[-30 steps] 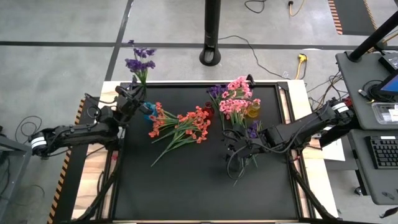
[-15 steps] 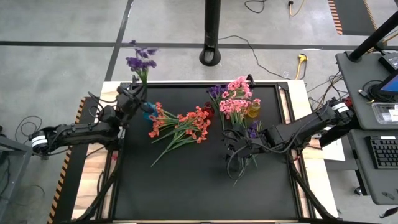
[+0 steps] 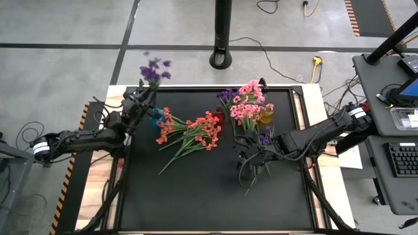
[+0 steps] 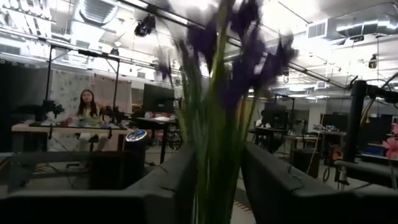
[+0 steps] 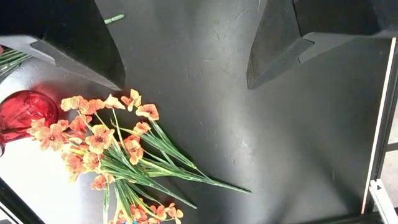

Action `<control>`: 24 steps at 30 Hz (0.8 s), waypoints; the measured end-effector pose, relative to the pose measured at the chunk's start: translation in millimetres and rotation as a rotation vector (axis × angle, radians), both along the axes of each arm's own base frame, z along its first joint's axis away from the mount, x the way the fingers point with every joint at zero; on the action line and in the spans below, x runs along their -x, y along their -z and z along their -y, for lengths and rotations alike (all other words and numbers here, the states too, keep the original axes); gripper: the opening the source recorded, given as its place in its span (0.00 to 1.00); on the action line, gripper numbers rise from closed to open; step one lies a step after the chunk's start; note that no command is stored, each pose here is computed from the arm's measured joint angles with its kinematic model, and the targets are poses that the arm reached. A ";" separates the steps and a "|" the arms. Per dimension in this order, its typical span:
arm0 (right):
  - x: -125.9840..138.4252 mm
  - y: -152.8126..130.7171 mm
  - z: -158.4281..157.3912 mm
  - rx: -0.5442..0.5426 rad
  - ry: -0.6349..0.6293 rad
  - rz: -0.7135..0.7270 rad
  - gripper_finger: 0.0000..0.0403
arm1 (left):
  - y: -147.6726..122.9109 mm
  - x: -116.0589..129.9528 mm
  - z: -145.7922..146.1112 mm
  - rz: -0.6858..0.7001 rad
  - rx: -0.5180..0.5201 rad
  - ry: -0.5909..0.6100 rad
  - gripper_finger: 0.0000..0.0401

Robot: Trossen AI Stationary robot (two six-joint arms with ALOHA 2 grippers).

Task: Sort flowers into vase by color
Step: Put the bottom left purple flower into the blue vase

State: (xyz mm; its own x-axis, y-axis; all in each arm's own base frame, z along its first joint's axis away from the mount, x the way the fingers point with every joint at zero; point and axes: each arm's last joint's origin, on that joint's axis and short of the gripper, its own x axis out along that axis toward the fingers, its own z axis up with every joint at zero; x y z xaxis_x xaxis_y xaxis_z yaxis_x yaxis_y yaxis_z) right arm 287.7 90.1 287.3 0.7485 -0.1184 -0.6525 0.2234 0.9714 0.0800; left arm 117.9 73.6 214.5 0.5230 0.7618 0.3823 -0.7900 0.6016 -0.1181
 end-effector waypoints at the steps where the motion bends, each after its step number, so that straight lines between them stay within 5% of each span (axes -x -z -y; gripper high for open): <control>1: 0.0 0.0 0.0 0.000 0.000 0.000 0.81 | 0.3 0.4 0.2 0.007 0.004 0.003 0.30; 16: 0.5 0.5 0.0 -0.014 0.006 -0.007 0.81 | 12.3 3.1 8.4 0.011 0.076 0.079 0.64; 24: 0.7 0.6 -0.6 -0.017 0.003 -0.007 0.81 | 15.5 3.0 12.9 -0.041 0.093 0.106 0.71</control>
State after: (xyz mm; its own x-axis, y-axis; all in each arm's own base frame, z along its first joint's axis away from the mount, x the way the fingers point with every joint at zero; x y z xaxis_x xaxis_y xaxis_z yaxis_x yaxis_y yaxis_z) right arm 287.0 90.8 286.8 0.7433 -0.1093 -0.6599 0.2269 0.9693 0.0951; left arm 114.9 60.7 199.0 0.6159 0.7327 0.2896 -0.7281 0.6697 -0.1459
